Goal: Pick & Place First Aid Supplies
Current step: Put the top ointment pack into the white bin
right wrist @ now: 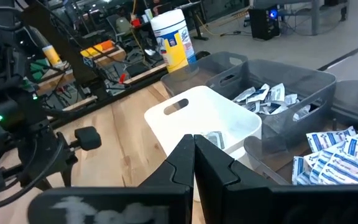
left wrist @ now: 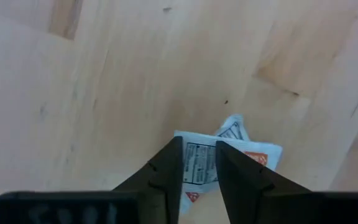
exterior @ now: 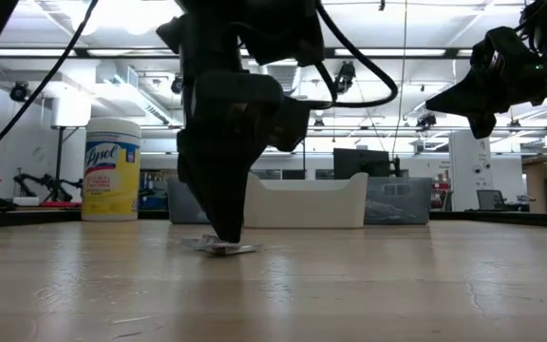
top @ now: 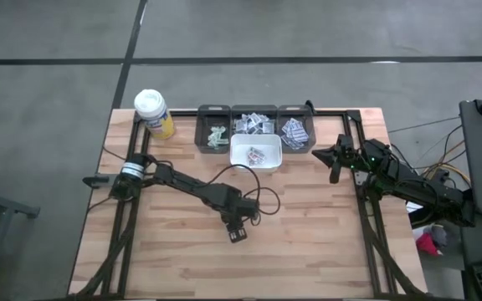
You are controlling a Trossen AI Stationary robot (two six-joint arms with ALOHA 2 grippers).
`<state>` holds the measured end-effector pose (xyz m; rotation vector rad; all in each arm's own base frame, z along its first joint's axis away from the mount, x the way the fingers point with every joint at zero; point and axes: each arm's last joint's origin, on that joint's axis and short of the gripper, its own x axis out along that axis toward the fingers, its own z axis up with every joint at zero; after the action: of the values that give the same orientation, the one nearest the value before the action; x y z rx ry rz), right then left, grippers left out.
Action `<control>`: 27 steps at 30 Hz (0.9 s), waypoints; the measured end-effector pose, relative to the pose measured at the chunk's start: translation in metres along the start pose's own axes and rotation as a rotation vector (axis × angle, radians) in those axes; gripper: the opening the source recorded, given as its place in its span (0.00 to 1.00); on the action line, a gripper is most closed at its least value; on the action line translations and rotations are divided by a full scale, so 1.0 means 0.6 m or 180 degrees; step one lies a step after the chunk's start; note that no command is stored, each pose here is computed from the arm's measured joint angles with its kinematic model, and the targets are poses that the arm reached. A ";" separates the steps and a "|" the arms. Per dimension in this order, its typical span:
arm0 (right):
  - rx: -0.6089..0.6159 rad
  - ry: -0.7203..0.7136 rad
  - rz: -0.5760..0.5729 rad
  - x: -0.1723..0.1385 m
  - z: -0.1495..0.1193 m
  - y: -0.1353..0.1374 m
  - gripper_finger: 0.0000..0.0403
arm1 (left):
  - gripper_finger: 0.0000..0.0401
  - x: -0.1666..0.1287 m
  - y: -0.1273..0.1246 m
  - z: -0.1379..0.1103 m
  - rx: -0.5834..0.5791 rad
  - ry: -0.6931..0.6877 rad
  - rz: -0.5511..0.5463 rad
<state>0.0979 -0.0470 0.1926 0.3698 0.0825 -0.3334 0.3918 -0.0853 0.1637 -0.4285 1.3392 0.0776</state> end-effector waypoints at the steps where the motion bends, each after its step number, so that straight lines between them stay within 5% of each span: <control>1: 0.0002 0.0001 -0.0001 0.000 0.000 0.000 0.02 | 0.25 0.003 0.002 -0.002 -0.0008 0.0002 0.0014; 17: 0.0024 0.0001 0.0000 0.000 0.000 0.000 0.02 | 0.21 0.052 0.037 -0.044 -0.0184 0.0072 0.0236; 27: 0.0024 -0.0001 0.0001 0.000 0.000 0.000 0.02 | 0.21 0.033 0.067 -0.025 -0.1869 -0.0199 0.0348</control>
<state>0.0979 -0.0470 0.1926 0.3772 0.0808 -0.3337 0.3708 -0.0570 0.1319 -0.8377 1.2640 0.5799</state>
